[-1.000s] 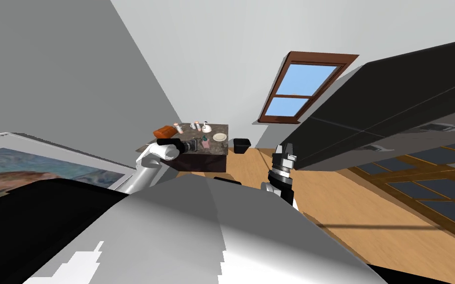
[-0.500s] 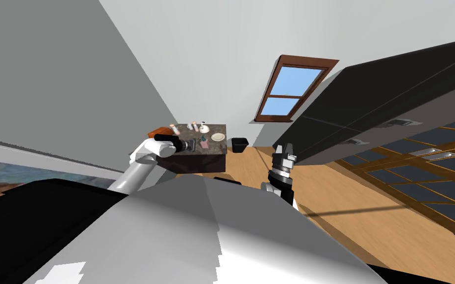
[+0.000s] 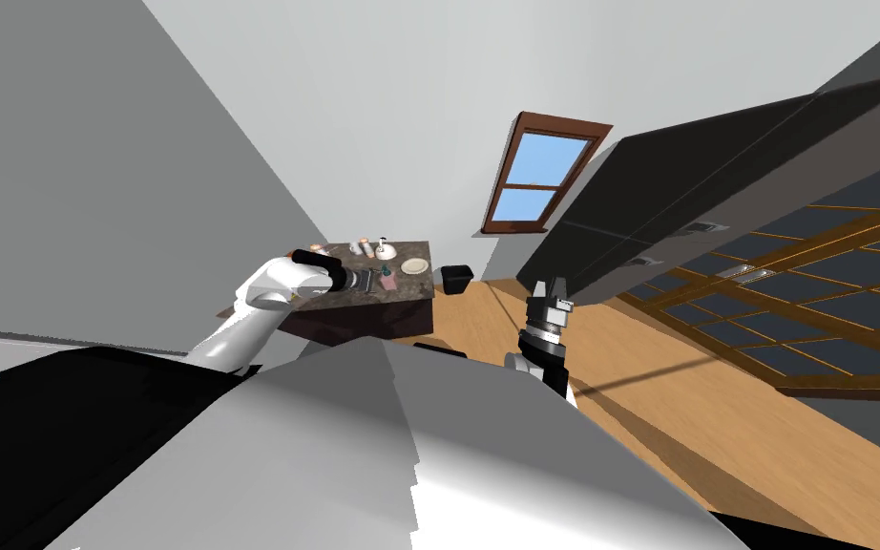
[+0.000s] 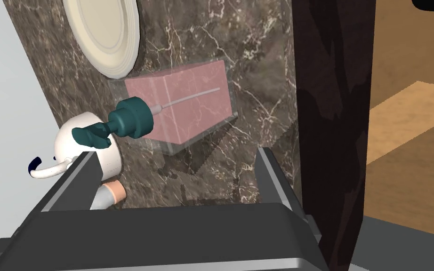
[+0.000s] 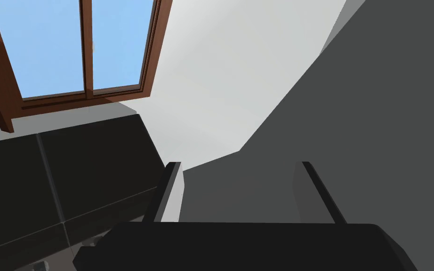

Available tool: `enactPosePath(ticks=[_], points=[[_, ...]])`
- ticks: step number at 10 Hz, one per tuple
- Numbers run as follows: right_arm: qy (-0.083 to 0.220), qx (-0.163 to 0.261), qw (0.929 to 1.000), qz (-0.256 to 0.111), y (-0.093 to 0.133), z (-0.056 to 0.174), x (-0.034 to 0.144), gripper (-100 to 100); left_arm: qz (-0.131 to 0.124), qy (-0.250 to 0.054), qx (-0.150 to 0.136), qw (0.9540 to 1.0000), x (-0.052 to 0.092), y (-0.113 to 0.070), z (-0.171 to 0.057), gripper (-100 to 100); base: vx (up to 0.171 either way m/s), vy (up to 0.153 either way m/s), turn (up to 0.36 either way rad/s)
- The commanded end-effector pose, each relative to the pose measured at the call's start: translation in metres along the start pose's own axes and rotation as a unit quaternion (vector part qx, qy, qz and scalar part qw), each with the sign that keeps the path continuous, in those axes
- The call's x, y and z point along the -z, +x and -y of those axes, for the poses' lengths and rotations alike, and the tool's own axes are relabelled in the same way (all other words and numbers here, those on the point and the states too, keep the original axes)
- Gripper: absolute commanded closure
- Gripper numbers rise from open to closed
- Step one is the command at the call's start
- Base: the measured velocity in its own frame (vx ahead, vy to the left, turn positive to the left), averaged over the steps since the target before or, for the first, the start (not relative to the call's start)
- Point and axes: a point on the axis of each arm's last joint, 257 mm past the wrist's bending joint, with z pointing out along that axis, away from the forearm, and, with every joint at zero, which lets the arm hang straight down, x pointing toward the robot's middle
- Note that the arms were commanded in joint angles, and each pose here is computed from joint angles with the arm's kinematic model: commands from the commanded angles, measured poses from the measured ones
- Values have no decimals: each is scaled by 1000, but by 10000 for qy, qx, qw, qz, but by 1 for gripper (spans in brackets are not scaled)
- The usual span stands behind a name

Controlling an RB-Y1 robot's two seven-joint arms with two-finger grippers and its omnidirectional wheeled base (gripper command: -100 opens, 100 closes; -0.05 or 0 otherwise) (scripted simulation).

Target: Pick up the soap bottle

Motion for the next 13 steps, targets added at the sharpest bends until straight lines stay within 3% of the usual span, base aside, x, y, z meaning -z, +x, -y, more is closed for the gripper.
enactPosePath(ticks=[1, 5, 11, 13], points=[[0, 0, 10000, 0, 0, 0, 0, 0, 134, -209, 49, 9997, 5, -10, -1, -100, 5, 33, -248], [0, 0, 10000, 0, 0, 0, 0, 0, 412, -577, 174, 9973, 17, -29, -8, -100, 16, 25, -157], [1, 1, 10000, 0, 0, 0, 0, 0, 934, -1093, 425, 9887, 40, -60, -17, -100, 37, 36, -190], [1, 1, 10000, 0, 0, 0, 0, 0, 937, -1091, 421, 9887, 39, -60, -17, -100, 38, 32, -87]])
